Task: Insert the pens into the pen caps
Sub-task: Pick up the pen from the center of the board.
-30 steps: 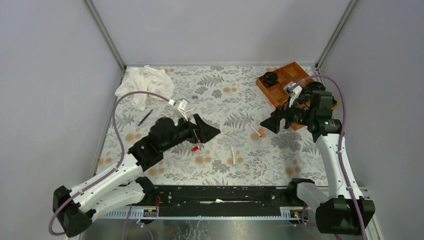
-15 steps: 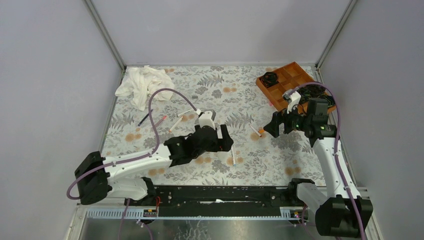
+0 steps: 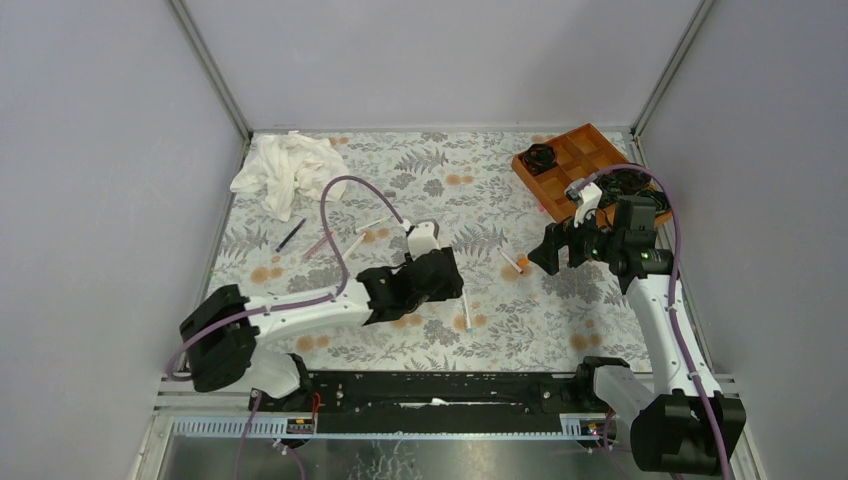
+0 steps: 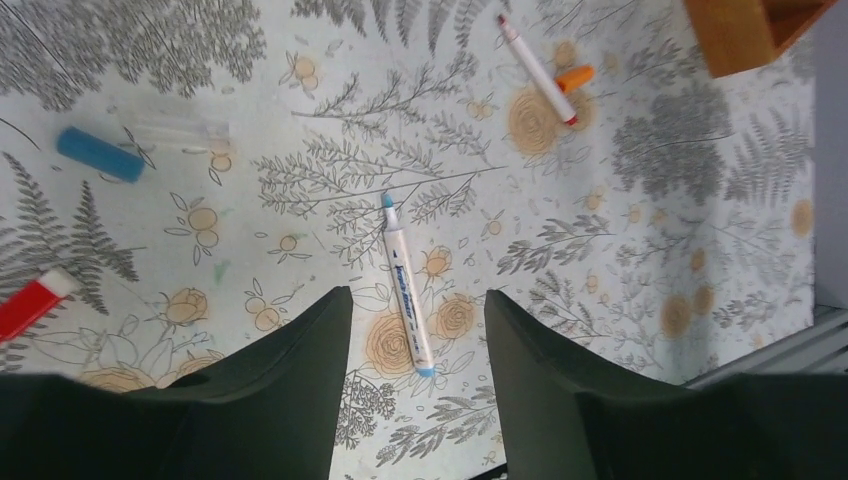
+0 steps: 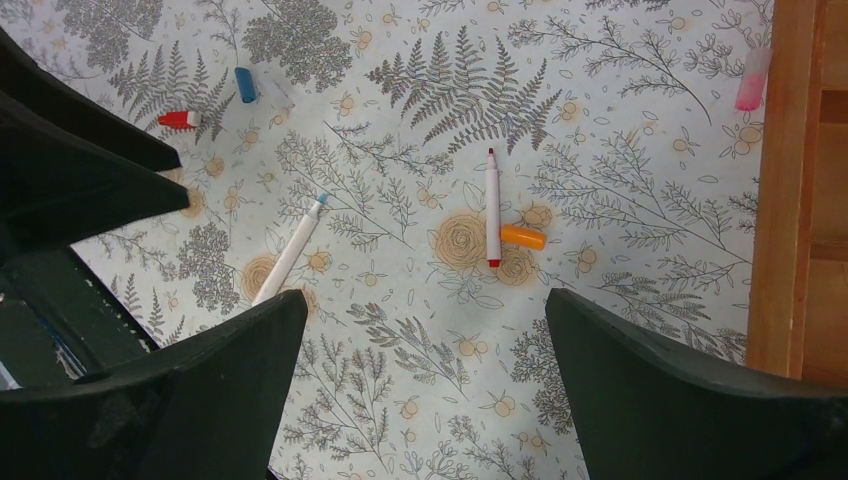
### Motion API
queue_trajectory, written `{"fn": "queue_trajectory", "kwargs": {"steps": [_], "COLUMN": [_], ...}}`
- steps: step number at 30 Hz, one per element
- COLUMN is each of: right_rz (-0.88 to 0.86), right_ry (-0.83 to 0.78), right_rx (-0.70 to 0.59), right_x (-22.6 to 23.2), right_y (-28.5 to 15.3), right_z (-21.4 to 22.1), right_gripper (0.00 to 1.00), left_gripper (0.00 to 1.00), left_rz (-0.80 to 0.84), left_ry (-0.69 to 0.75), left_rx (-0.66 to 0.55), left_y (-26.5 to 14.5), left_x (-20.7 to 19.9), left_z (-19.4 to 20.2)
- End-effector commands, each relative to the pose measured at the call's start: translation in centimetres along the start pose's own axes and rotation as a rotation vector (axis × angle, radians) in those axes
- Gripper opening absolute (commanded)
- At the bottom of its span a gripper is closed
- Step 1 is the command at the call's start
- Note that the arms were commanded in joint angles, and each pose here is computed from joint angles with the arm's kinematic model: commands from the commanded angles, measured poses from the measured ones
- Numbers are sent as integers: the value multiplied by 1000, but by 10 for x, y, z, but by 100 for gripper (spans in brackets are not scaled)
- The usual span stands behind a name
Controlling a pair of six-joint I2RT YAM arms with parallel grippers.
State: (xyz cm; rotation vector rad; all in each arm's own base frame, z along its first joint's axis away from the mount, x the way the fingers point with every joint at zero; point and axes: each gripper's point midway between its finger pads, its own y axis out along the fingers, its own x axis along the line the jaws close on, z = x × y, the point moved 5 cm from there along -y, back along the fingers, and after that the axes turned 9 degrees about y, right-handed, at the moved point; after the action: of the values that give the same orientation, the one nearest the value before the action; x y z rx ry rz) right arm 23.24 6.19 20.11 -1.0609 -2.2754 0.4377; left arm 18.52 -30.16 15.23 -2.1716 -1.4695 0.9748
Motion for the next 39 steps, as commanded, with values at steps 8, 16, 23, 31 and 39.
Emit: {"fn": "queue_trajectory", "kwargs": {"steps": [8, 16, 23, 31, 39], "right_rz": [2, -4, -9, -15, -18], "right_ry": [-32, -27, -29, -29, -34], "right_rx": [-18, -13, -17, -19, -27], "right_x": [3, 3, 4, 6, 7], "right_y": [-5, -4, -5, -6, -7], "right_z": [-5, -4, -5, -5, -6], "right_gripper": [100, 100, 100, 100, 100], "left_gripper": [53, 54, 52, 39, 32], "left_rz": [-142, -233, -295, -330, -424], "left_ry": [-3, 77, 144, 182, 270], "left_rx": [107, 123, 165, 209, 273], "left_y": [47, 63, 75, 79, 80], "left_x": [-13, -11, -11, -5, 9], "left_z": [31, 44, 63, 74, 89]}}
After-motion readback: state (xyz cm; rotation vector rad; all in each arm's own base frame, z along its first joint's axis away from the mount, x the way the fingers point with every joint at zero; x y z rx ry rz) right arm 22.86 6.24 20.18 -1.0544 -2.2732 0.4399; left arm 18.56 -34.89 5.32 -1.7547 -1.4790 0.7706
